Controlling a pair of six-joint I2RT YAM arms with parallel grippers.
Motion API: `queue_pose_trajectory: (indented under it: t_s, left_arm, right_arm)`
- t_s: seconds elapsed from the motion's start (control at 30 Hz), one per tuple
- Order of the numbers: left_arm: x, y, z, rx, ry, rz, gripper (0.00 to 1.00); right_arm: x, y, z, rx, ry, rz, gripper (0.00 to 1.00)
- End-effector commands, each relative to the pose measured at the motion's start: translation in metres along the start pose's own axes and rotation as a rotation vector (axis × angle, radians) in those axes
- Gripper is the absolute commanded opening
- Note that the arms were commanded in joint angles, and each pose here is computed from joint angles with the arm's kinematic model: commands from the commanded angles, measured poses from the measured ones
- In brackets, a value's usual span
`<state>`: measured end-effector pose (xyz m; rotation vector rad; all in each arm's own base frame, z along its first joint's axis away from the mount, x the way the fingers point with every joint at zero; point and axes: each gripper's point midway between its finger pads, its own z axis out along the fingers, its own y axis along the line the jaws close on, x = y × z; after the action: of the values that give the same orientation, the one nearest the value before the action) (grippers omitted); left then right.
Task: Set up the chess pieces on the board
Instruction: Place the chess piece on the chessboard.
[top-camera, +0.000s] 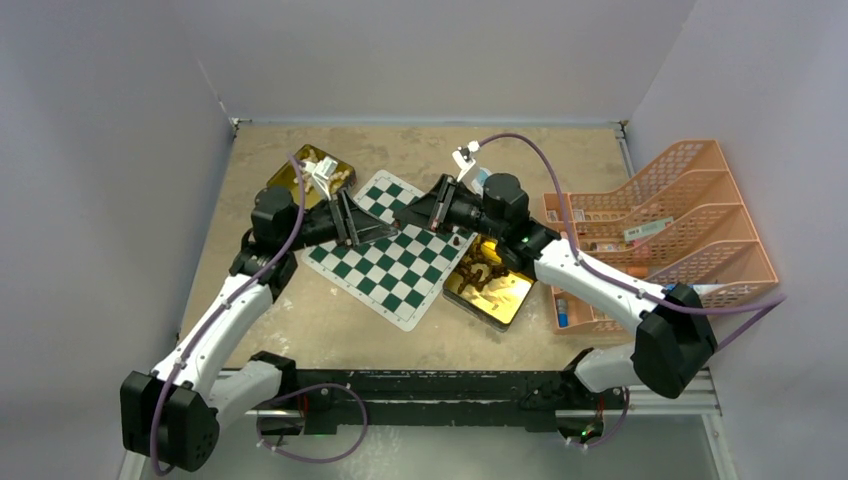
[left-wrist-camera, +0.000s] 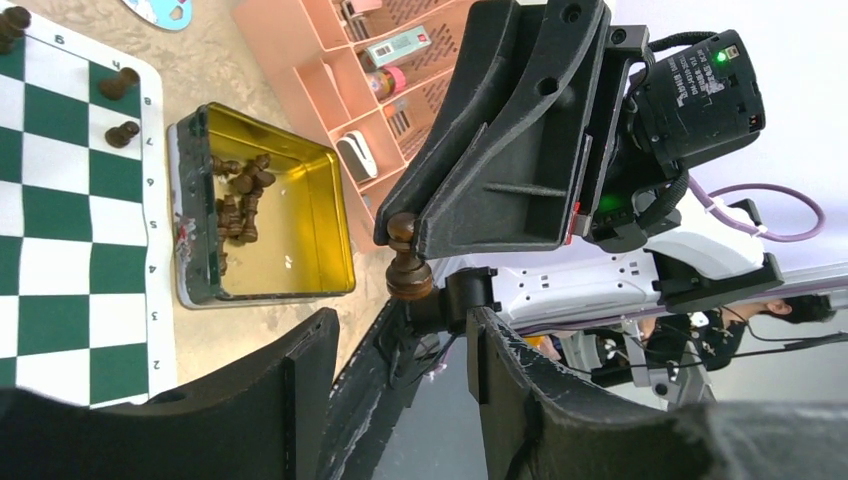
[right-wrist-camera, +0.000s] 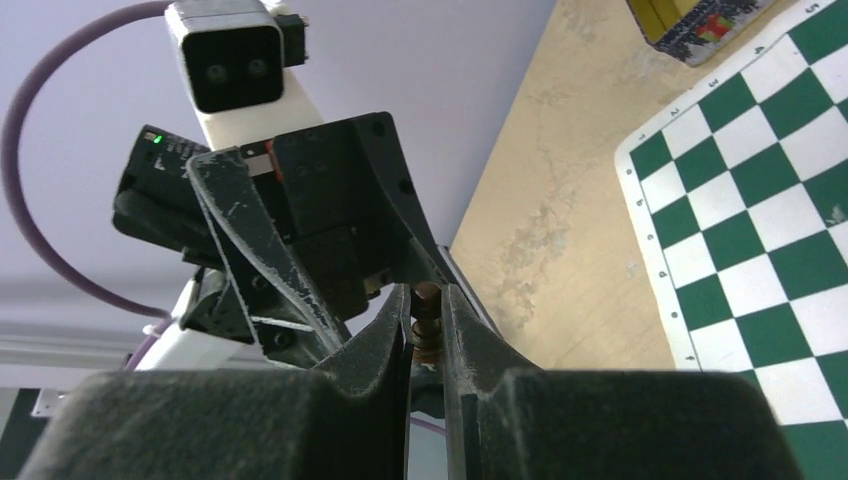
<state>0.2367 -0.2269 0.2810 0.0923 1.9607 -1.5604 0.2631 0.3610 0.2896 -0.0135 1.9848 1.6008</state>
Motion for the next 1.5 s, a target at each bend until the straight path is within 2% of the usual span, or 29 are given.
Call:
queue_pose_trajectory:
  t_s: [0.0, 0.43, 0.53, 0.77, 0.8, 0.93, 1.07, 1.17, 1.37, 1.47]
  left_arm:
    - [-0.007, -0.025, 0.001, 0.108, -0.008, 0.041, 0.47]
    - [-0.008, -0.025, 0.007, 0.161, 0.009, 0.017, 0.31]
    - [-0.008, -0.024, 0.007, 0.162, 0.007, 0.032, 0.24]
    - [-0.004, -0.020, 0.007, 0.158, 0.024, 0.085, 0.00]
    - [-0.002, -0.018, 0.006, 0.148, 0.031, 0.091, 0.00]
    - [-0.001, -0.016, 0.004, 0.116, 0.058, 0.204, 0.00]
    - [0.004, -0.014, -0.003, 0.092, 0.097, 0.334, 0.00]
    - [0.009, -0.013, -0.010, 0.087, 0.107, 0.452, 0.00]
    - [0.014, -0.009, -0.020, 0.077, 0.111, 0.687, 0.00]
    - [0.017, -0.002, -0.023, 0.069, 0.128, 0.768, 0.00]
  right_arm:
    - [-0.007, 0.036, -0.006, -0.127, -0.022, -0.021, 0.14]
    - [0.000, 0.042, 0.000, -0.161, -0.005, -0.005, 0.14]
    - [0.002, 0.041, 0.001, -0.160, 0.004, -0.012, 0.14]
    - [0.009, 0.033, -0.002, -0.143, 0.019, -0.048, 0.15]
    - [0.009, 0.032, -0.003, -0.140, 0.018, -0.063, 0.15]
    - [0.016, 0.032, -0.010, -0.123, 0.069, -0.151, 0.21]
    - [0.014, 0.034, -0.017, -0.074, 0.096, -0.248, 0.32]
    - [0.017, 0.035, -0.022, -0.058, 0.142, -0.325, 0.37]
    - [0.036, 0.034, -0.025, -0.100, 0.298, -0.416, 0.37]
    - [0.033, 0.028, -0.018, -0.078, 0.318, -0.458, 0.36]
